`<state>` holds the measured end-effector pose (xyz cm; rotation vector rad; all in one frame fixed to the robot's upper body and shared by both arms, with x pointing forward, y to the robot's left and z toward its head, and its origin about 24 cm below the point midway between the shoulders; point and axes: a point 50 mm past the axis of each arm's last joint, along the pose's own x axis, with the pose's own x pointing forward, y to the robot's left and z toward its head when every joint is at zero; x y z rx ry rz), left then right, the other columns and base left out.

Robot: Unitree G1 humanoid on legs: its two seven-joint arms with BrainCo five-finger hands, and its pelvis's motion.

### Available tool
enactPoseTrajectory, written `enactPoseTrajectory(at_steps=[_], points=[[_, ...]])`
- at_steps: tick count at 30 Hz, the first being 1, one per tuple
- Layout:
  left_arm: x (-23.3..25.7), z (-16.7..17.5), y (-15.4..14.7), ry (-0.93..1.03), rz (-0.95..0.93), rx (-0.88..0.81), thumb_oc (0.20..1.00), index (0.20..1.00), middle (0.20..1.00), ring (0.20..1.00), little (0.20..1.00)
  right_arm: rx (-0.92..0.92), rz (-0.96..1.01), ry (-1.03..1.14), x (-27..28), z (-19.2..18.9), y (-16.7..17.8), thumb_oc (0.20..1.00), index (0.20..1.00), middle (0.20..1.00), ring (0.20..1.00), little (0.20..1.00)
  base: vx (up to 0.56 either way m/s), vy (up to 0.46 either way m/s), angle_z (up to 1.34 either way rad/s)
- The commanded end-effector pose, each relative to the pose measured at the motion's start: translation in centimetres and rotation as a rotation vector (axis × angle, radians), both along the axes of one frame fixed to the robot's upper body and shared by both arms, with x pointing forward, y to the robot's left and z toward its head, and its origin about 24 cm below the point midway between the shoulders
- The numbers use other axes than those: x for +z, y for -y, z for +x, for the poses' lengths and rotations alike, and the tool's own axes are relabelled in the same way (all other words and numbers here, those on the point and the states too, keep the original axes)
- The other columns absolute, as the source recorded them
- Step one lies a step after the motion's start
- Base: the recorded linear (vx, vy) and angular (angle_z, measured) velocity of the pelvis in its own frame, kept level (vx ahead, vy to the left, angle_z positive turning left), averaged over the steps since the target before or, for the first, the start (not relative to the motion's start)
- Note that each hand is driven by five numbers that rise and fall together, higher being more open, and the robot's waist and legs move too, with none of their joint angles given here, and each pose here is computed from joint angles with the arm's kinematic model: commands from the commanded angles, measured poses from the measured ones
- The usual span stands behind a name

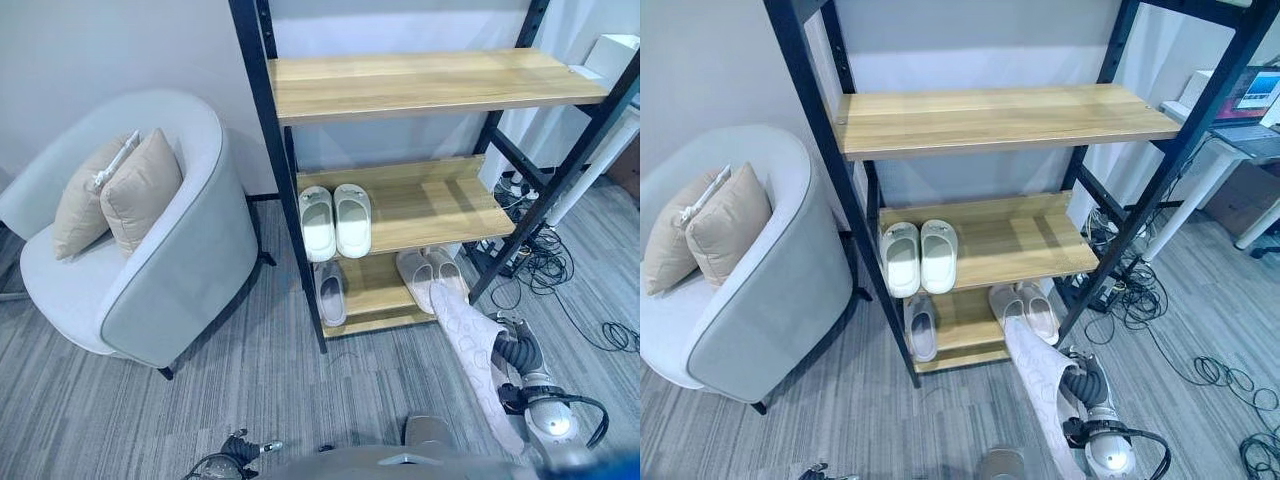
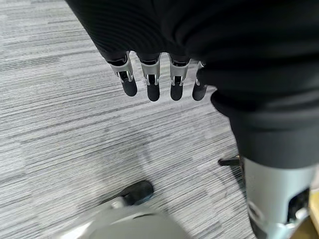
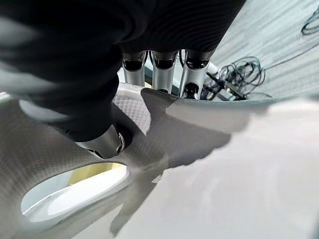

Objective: Arrange the slippers neatly on the shoe rack.

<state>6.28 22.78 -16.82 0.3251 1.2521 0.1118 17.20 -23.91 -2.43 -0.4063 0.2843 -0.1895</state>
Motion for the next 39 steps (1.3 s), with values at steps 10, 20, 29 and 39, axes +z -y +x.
enactPoseTrajectory(at_steps=[10,20,29,39], points=[[0.0,1.0,2.1,0.085,0.022,-0.145,1.000,1.000,1.000,1.000,1.000,0.020,-0.048,0.186,2.6,0.5,0.4,0.200,0.200,0.200,0.200,0.200,0.09,-0.217,0.49],[0.6,2.9,1.8,0.161,0.075,-0.174,1.000,1.000,1.000,1.000,1.000,0.118,-0.032,0.152,1.5,0.6,-0.8,0.200,0.200,0.200,0.200,0.200,-0.03,-0.143,0.29],[0.6,2.9,1.5,0.137,0.110,-0.196,1.000,1.000,1.000,1.000,1.000,0.170,0.006,-0.028,-2.0,-0.5,-2.3,0.200,0.200,0.200,0.200,0.200,0.11,0.160,-0.30],[2.7,8.3,1.1,0.364,0.133,-0.191,1.000,1.000,1.000,1.000,1.000,-0.040,-0.112,0.231,2.5,5.9,0.7,0.200,0.200,0.200,0.200,0.200,-0.12,0.079,-0.01]])
